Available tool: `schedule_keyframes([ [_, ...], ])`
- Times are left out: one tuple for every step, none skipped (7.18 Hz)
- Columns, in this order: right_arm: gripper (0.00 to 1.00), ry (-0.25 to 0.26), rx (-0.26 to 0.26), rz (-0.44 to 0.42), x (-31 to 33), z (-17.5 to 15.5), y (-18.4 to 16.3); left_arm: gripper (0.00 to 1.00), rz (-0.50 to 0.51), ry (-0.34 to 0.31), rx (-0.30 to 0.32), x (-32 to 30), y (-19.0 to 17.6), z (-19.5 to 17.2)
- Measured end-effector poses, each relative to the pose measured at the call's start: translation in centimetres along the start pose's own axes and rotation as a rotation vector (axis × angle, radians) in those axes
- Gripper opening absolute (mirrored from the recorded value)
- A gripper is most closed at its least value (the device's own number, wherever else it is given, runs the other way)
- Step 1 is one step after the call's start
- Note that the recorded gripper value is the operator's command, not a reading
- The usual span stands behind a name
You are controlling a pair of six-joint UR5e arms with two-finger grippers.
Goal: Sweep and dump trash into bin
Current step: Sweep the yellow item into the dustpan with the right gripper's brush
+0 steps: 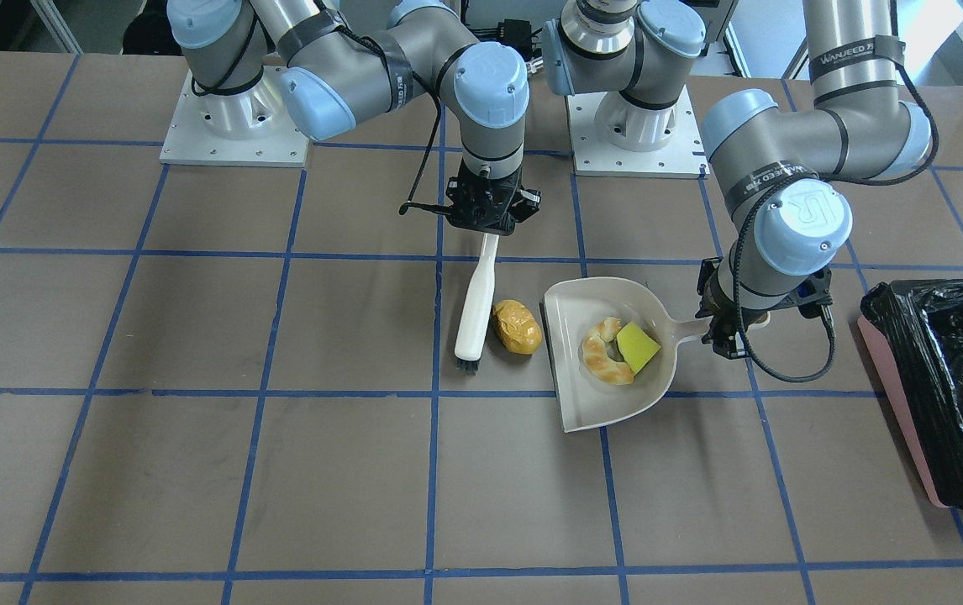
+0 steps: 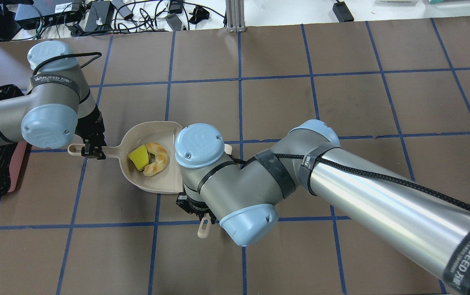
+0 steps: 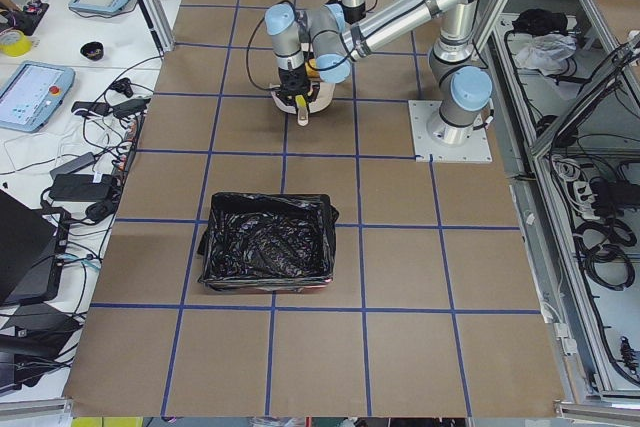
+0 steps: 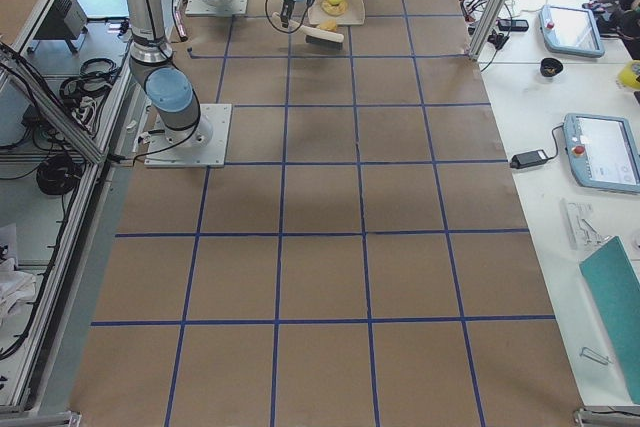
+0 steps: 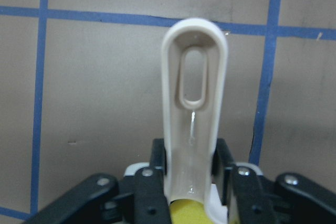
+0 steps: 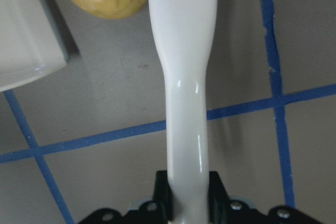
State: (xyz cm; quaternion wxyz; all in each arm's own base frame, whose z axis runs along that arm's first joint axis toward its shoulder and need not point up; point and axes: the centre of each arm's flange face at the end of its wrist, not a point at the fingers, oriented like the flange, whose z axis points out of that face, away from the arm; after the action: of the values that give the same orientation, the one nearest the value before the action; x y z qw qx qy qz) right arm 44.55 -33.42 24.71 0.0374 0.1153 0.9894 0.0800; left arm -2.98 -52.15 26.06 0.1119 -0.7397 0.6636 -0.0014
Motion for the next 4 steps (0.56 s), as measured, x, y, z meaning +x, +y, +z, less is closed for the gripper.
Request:
schedule_keyframes([
  [0.16, -0.017, 0.013, -0.004, -1.1, 0.4, 0.3, 0.0, -0.002, -0.002, 0.002, -0.3, 0.9, 0.1],
  [0.16, -0.031, 0.025, -0.015, -2.7, 0.4, 0.6, 0.0, -0.005, -0.005, 0.003, -0.6, 1.5, 0.2],
  [0.16, -0.041, 0.032, -0.012, -4.4, 0.3, 0.7, 0.0, -0.01, -0.006, 0.004, -0.8, 2.1, 0.3],
  [0.17, -0.048, 0.036, -0.003, -5.9, 0.4, 0.7, 0.0, -0.008, -0.004, 0.006, -1.0, 2.8, 0.2],
])
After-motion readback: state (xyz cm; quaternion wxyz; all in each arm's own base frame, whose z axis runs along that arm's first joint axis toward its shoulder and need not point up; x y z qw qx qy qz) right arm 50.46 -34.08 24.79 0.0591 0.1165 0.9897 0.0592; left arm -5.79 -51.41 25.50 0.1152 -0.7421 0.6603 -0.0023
